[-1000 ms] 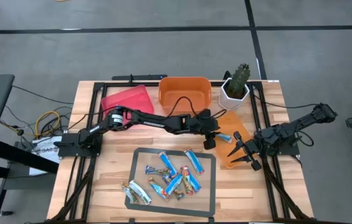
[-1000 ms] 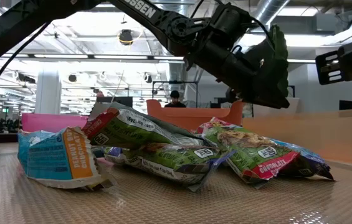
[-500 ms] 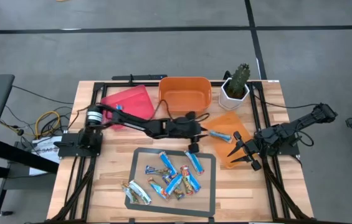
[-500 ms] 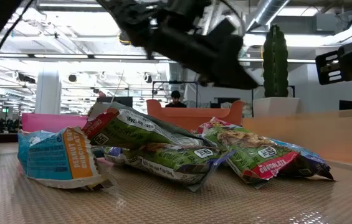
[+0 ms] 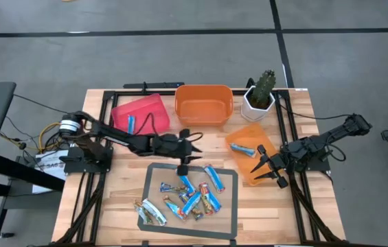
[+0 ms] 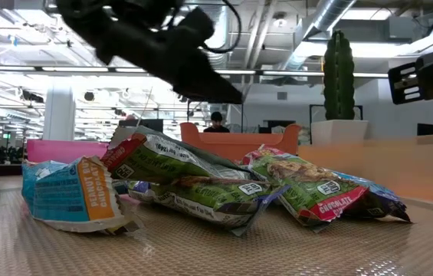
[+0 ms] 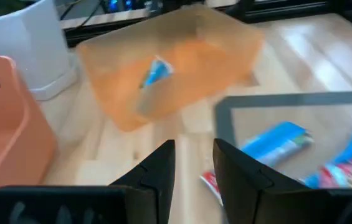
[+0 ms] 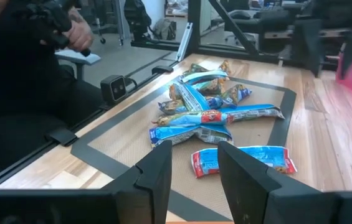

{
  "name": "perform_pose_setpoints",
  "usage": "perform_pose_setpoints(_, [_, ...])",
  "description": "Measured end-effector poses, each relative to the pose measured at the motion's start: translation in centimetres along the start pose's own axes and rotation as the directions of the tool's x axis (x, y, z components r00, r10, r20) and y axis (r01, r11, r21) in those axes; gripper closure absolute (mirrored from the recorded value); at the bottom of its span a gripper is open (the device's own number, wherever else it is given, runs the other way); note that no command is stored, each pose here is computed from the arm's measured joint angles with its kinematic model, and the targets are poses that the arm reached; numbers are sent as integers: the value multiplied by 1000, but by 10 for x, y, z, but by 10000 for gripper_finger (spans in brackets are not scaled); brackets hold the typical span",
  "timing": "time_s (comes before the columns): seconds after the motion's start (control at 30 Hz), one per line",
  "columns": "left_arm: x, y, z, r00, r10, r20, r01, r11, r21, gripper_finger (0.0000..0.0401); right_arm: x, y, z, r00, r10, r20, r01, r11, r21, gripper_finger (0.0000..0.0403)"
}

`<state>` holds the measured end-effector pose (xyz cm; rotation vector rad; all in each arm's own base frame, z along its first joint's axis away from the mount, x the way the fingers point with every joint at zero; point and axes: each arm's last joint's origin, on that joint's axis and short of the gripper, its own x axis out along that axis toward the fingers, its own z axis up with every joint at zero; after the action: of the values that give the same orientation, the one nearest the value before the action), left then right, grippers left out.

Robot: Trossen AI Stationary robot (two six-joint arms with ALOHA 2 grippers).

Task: Pick and place Granola Bars by type
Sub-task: Put the orange granola bar into the light orange bin

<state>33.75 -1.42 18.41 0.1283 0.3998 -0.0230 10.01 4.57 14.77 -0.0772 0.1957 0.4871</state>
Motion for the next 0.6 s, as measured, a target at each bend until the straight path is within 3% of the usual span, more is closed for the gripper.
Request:
perform_pose_setpoints(0.3, [-52,-30,-25,992,-112,-49,117,987,112,298,0,0,0,1000,1,0,-1,1000,0,280])
perform_pose_setpoints(0.6, [-82,-52,-32,964,-200,-174,227,962,151,298,0,0,0,1000,1,1,-1,1000,0,280])
